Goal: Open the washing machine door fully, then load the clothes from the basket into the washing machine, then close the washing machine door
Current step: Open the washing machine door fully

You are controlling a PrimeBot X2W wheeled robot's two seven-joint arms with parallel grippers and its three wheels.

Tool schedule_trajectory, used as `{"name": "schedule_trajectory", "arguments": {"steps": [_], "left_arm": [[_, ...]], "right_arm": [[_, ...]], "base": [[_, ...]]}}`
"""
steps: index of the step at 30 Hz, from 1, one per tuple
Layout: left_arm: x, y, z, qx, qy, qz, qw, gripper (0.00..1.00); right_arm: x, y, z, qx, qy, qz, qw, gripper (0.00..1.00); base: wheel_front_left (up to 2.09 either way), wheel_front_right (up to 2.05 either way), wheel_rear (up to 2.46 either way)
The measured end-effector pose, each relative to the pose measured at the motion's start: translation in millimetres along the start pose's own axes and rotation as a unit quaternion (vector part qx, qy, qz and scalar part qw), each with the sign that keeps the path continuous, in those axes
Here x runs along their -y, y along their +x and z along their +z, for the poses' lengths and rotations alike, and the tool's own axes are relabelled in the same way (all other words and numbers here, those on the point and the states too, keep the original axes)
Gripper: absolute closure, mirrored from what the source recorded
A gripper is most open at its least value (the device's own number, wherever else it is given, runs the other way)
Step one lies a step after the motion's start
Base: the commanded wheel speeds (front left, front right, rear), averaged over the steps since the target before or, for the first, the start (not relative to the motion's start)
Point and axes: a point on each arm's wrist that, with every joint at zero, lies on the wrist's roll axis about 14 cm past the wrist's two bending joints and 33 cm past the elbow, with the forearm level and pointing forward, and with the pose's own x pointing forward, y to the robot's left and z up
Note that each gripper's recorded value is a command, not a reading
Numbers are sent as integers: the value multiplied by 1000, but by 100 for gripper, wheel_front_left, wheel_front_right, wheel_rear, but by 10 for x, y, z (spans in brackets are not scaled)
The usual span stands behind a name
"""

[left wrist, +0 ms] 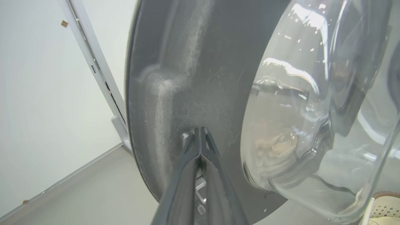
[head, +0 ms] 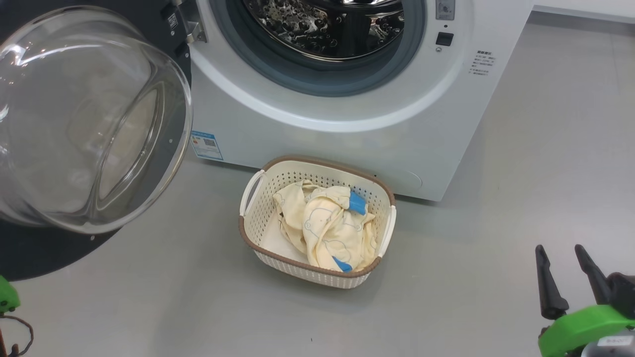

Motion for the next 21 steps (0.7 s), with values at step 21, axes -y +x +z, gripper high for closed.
{"name": "schedule_trajectory", "arguments": {"steps": [21], "left_arm": [[645, -515, -14, 23, -61, -67, 996, 74]], "right_arm": [[15, -21, 51, 7, -2, -3, 1000, 0]], "base": [[0, 0, 0]]}}
